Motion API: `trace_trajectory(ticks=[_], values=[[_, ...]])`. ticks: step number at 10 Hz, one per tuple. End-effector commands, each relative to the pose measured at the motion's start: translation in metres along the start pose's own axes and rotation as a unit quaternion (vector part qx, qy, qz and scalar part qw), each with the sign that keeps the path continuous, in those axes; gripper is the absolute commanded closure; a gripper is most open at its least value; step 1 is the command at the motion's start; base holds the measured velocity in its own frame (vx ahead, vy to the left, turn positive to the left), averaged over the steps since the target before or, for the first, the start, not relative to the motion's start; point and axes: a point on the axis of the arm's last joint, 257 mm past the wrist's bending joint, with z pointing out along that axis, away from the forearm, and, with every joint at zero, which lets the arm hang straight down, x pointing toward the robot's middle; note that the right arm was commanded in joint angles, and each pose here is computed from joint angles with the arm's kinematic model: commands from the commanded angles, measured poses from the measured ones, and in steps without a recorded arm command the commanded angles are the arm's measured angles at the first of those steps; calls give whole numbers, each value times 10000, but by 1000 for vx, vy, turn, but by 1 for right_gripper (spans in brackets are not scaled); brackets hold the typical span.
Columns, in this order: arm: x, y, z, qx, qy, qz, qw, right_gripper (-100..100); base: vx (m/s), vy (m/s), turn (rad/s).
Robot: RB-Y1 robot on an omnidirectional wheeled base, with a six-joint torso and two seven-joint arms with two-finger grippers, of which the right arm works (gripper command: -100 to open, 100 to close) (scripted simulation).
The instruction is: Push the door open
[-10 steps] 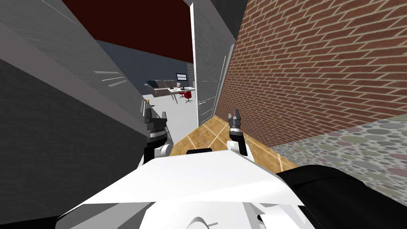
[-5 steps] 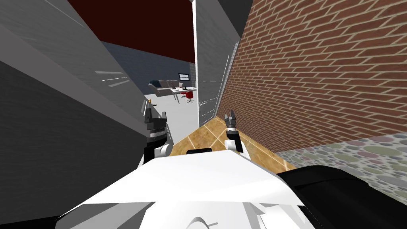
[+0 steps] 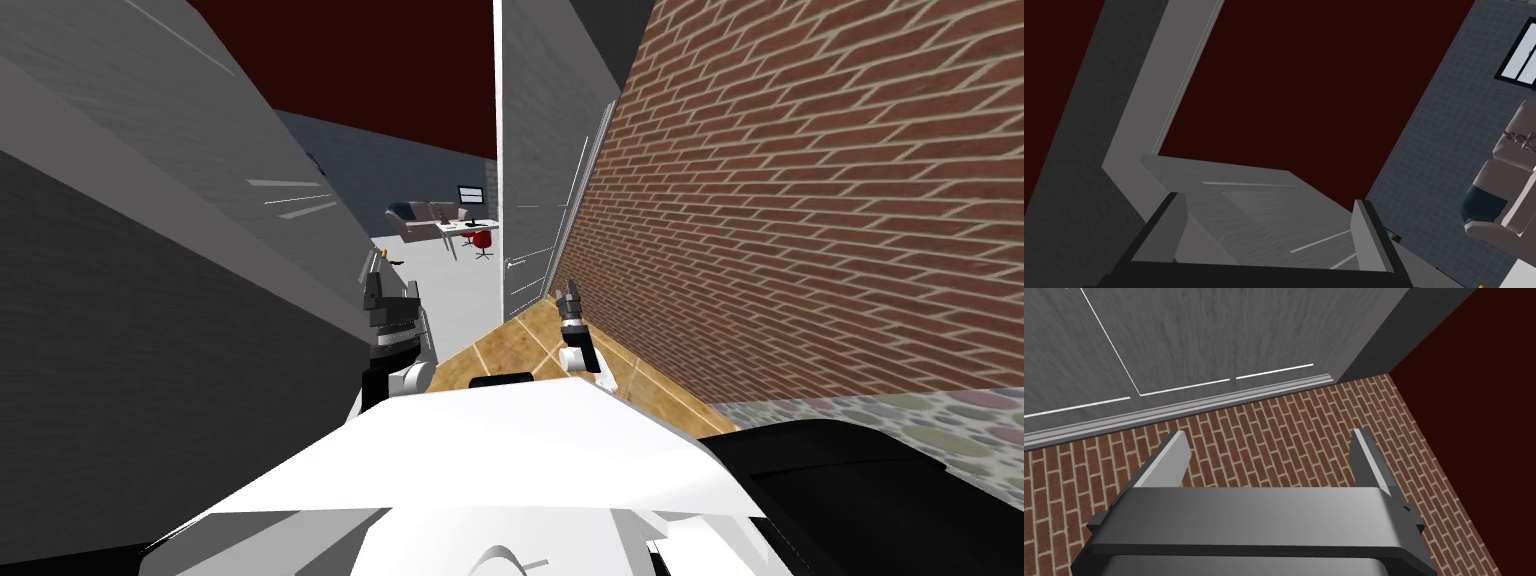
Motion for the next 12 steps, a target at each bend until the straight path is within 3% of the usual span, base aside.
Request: trace_trajectory(ticks=[1,5,12], values=[[60,-143,23,108,120,122,9998,-100,86,-55,133],[253,-518,102,370,439,398,9976,-100,97,-66,119],[393,-980,132,759,723,589,9927,-100,52,-46,86]])
